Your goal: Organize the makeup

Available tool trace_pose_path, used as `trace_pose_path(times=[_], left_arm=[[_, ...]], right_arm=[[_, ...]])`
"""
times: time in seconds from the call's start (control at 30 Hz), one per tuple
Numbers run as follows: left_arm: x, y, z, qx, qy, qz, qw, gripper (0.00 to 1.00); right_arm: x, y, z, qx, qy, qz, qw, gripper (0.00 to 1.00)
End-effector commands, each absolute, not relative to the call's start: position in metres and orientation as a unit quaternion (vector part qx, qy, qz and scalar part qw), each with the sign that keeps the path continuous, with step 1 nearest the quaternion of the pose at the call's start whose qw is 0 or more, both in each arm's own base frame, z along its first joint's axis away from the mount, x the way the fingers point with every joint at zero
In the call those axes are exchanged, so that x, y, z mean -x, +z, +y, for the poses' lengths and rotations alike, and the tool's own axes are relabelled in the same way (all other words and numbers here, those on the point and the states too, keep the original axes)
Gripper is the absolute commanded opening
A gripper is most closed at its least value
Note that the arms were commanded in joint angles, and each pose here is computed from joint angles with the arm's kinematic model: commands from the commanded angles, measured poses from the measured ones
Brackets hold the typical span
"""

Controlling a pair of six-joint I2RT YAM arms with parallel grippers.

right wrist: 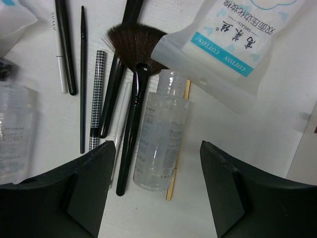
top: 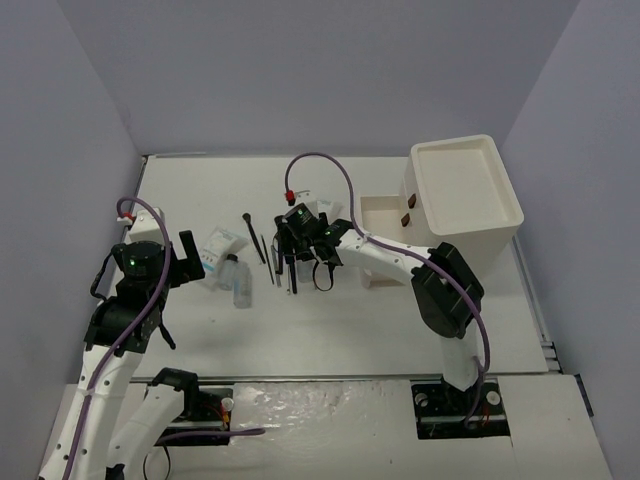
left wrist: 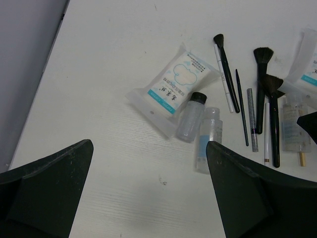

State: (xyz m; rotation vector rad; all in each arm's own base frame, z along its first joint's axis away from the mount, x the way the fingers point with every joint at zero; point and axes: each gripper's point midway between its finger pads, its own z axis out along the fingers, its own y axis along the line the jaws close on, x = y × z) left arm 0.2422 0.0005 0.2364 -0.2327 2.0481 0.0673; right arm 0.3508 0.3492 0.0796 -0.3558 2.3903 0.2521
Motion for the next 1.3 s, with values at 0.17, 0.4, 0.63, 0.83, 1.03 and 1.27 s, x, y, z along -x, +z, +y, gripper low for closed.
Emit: trace_pose_path(times=[0.17,0.4,0.63,0.83,1.03,1.27], left_arm=[[-0.252,0.255,-0.001,0.109,0.016,0.835,0.539,0.97],[-0.252,0.255,-0.001,0.109,0.015,0.835,0.539,0.97],[-0.252,0.254,0.000,0.110,0.016,0.836,0.537,0.97],[-0.253,0.254,0.000,0.110,0.015,0.837,0.536,0.97],[-0.253,0.254,-0.001,0.110,0.014,0.837,0.536,0.97],[-0.254,0.253,-0.001,0.109,0.014,0.838,0.534,0.97]], right_arm=[[-0.367,0.051,0.353,0.107,0.110,0.924,0.350,0.62],[-0.367,0.043,0.352,0.115,0.109,0.924,0.348,0.42],[-0.366,0.096,0.356,0.125,0.135,0.903,0.388,0.11],[-0.376,0.160,0.324,0.111,0.135,0.883,0.436,0.03],[-0.402,0.190,0.234,0.088,0.053,0.878,0.467,0.02],[-0.422,0.158,0.176,0.080,-0.001,0.896,0.437,0.04]])
